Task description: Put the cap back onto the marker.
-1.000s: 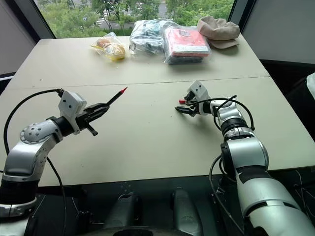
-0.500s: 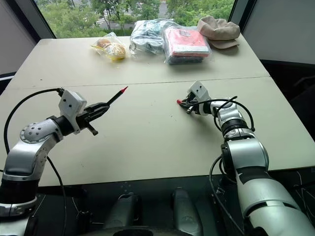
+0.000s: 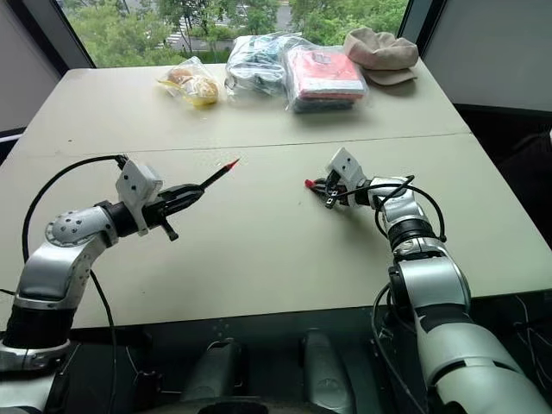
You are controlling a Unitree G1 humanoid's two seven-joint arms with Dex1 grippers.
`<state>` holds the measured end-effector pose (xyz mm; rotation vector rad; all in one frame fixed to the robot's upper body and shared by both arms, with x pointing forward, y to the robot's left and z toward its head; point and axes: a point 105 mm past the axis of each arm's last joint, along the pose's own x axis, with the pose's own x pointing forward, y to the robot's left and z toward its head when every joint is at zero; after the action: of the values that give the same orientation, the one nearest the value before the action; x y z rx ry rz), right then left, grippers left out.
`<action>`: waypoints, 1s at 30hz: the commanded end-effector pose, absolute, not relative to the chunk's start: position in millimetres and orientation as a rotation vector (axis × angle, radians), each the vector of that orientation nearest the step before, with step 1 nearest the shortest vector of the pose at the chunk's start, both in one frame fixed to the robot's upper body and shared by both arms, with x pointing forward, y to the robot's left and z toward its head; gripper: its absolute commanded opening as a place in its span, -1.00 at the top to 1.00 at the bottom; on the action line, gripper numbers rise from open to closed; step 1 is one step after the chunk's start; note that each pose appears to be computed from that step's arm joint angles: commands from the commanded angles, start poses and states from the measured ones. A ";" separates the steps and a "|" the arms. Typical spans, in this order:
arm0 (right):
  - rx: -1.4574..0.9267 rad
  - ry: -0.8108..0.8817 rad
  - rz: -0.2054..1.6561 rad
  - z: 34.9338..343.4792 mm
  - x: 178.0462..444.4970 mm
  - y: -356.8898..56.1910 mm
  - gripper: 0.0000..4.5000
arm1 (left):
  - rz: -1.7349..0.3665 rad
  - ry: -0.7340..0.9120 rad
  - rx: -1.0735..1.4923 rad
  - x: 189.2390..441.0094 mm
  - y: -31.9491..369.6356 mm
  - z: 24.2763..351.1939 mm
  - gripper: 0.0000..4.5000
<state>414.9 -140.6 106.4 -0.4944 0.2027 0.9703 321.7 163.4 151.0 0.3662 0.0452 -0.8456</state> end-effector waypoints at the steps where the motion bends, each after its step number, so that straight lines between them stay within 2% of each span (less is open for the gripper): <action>1: -0.648 0.074 1.041 137.4 412.4 -130.1 0.99 | -0.943 0.012 0.463 319.4 161.4 157.4 1.00; 4: -0.746 -0.005 1.085 157.0 406.5 -123.1 0.99 | -1.024 0.017 0.526 318.2 159.9 153.9 1.00; 10: -0.919 -0.100 1.168 173.2 386.1 -108.8 0.99 | -1.122 0.013 0.618 321.9 157.4 154.1 1.00; 16: -0.985 -0.122 1.193 172.2 374.5 -99.5 0.99 | -1.145 -0.011 0.628 326.8 153.3 161.0 1.00; 30: -0.967 -0.137 1.249 176.8 363.1 -86.0 0.99 | -1.148 -0.017 0.637 324.3 153.3 162.3 1.00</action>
<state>366.8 -89.9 165.4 -0.9663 -0.0875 1.2429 326.8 155.2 155.4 0.6032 0.0139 -1.1433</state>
